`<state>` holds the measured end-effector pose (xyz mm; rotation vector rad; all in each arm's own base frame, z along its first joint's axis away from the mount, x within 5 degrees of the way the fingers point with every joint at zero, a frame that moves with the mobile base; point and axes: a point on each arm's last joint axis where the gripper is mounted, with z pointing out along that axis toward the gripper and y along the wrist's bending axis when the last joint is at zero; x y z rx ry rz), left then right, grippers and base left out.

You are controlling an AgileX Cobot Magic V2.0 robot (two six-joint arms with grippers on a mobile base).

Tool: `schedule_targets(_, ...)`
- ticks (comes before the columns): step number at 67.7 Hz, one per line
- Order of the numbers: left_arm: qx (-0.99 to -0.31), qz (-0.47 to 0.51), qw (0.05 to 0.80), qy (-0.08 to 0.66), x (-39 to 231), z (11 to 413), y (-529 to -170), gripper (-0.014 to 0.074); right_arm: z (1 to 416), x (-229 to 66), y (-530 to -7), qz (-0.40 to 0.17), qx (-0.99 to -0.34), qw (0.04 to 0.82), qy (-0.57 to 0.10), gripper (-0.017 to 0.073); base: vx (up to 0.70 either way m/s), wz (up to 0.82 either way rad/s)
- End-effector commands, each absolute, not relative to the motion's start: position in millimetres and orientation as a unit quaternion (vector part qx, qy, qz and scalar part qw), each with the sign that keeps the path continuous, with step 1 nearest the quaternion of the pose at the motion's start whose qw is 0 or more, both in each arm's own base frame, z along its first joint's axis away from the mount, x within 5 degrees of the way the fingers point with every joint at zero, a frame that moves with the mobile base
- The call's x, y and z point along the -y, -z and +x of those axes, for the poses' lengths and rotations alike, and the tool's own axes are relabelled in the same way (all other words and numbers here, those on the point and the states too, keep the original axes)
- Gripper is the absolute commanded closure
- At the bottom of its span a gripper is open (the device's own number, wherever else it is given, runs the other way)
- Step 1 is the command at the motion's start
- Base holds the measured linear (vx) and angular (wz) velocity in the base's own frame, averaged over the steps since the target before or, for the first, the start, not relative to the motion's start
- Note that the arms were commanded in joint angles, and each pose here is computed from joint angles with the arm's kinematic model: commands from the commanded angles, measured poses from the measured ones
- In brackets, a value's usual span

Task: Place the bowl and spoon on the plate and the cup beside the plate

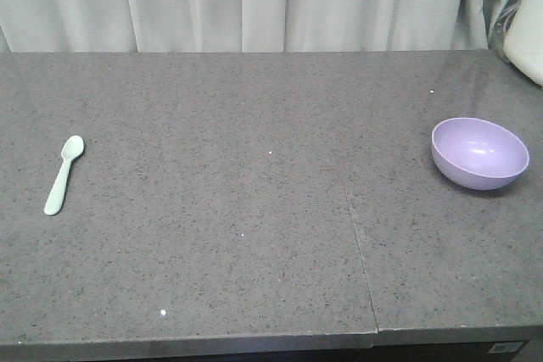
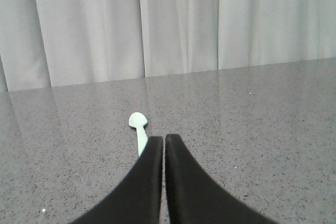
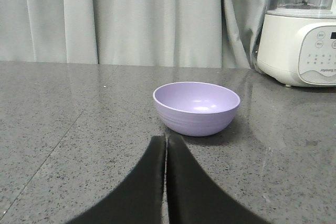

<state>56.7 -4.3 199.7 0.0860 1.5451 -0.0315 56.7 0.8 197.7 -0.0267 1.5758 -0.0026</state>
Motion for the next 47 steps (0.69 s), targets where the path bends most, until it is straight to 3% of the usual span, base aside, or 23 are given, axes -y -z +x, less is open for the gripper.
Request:
schedule_targets(1, -0.658, 0.034, 0.752, 0.022, 4.3, 54.2, -215.9, 0.06, 55.6, -0.7, -204.1, -0.015, -0.678, 0.735, 0.006, 0.0564, 0.03, -0.01)
schedule_targets(47, -0.658, 0.034, 0.752, 0.022, 4.3, 54.2, -215.9, 0.06, 55.6, -0.7, -204.1, -0.015, -0.678, 0.735, 0.006, 0.0564, 0.01, 0.0)
